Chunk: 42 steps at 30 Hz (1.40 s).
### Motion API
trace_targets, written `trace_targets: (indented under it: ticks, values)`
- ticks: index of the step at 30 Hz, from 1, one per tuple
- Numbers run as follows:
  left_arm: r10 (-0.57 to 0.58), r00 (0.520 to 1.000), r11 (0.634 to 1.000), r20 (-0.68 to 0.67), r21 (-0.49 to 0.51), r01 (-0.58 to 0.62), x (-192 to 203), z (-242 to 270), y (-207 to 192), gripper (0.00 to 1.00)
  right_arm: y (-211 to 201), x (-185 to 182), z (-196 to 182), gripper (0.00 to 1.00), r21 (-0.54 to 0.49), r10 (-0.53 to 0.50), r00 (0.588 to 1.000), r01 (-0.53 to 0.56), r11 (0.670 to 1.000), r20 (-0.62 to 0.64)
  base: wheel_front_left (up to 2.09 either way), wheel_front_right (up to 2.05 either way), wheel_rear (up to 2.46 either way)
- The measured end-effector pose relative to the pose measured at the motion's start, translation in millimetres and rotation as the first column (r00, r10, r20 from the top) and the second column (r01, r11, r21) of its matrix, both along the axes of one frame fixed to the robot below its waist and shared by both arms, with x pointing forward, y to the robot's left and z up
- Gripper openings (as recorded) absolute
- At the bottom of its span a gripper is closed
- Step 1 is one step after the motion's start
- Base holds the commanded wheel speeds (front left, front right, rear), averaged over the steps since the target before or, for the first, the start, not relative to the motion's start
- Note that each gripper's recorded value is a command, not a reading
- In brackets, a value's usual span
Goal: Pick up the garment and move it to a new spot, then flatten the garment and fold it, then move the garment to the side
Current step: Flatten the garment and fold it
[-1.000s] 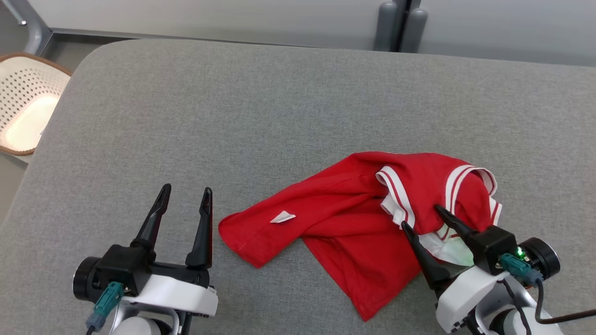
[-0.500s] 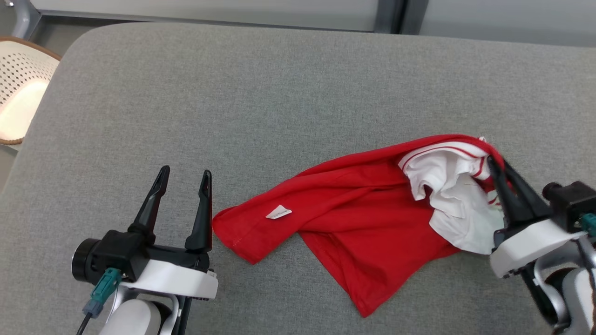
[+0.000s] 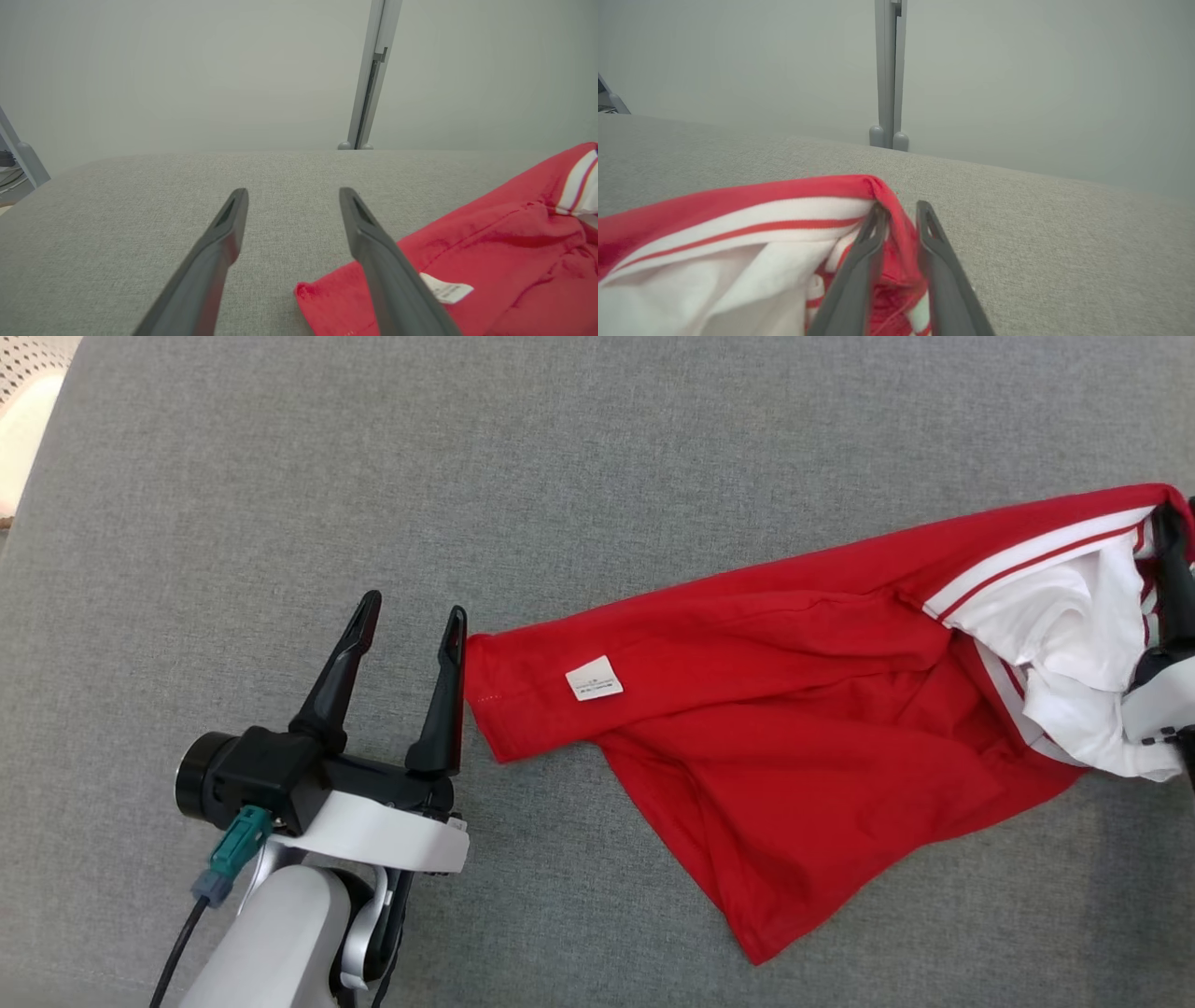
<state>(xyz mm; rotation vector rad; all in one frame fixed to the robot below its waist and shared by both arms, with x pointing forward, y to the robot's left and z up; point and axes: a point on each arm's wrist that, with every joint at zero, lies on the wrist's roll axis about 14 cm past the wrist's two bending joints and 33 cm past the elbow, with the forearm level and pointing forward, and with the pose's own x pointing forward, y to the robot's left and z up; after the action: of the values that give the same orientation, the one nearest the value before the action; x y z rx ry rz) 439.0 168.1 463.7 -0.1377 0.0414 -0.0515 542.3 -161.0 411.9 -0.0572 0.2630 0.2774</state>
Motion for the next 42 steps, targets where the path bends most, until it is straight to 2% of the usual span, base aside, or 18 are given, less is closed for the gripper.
trace_targets:
  ticks: [7, 11, 15, 23, 29, 42]
  values:
    - [-0.002, 1.0, 1.0, 0.002, 0.005, 0.002, 5, -2, 0, 1.0, -18, 0, 12, 1.0, 0.064, -0.075, 0.994, 0.069, 0.996, 0.081, 0.0, 0.0, 0.0]
    - [0.002, 1.0, 1.0, 0.015, 0.006, -0.002, 3, 3, 1, 1.0, -27, -16, 34, 1.0, 0.095, -0.108, 0.981, 0.093, 0.991, 0.163, 0.0, 0.0, 0.0]
    - [0.004, 1.0, 1.0, 0.021, 0.005, -0.004, -3, 6, 2, 1.0, -23, -39, 60, 1.0, 0.099, -0.098, 0.969, 0.077, 0.992, 0.226, 0.0, 0.0, 0.0]
    - [-0.008, 0.999, 1.0, 0.046, 0.005, 0.008, -23, 19, -2, 1.0, -13, -103, 74, 1.0, 0.1, -0.08, 0.978, 0.062, 0.993, 0.193, 0.0, 0.0, 0.0]
    - [-0.021, 0.998, 1.0, 0.052, 0.012, 0.021, -44, 27, -6, 1.0, -17, -149, 81, 1.0, 0.145, -0.134, 0.977, 0.11, 0.983, 0.166, 0.0, 0.0, 0.0]
    - [-0.036, 0.998, 0.999, 0.043, 0.017, 0.035, -49, 32, -12, 1.0, -24, -158, 91, 1.0, 0.152, -0.158, 0.97, 0.13, 0.98, 0.186, 0.0, 0.0, 0.0]
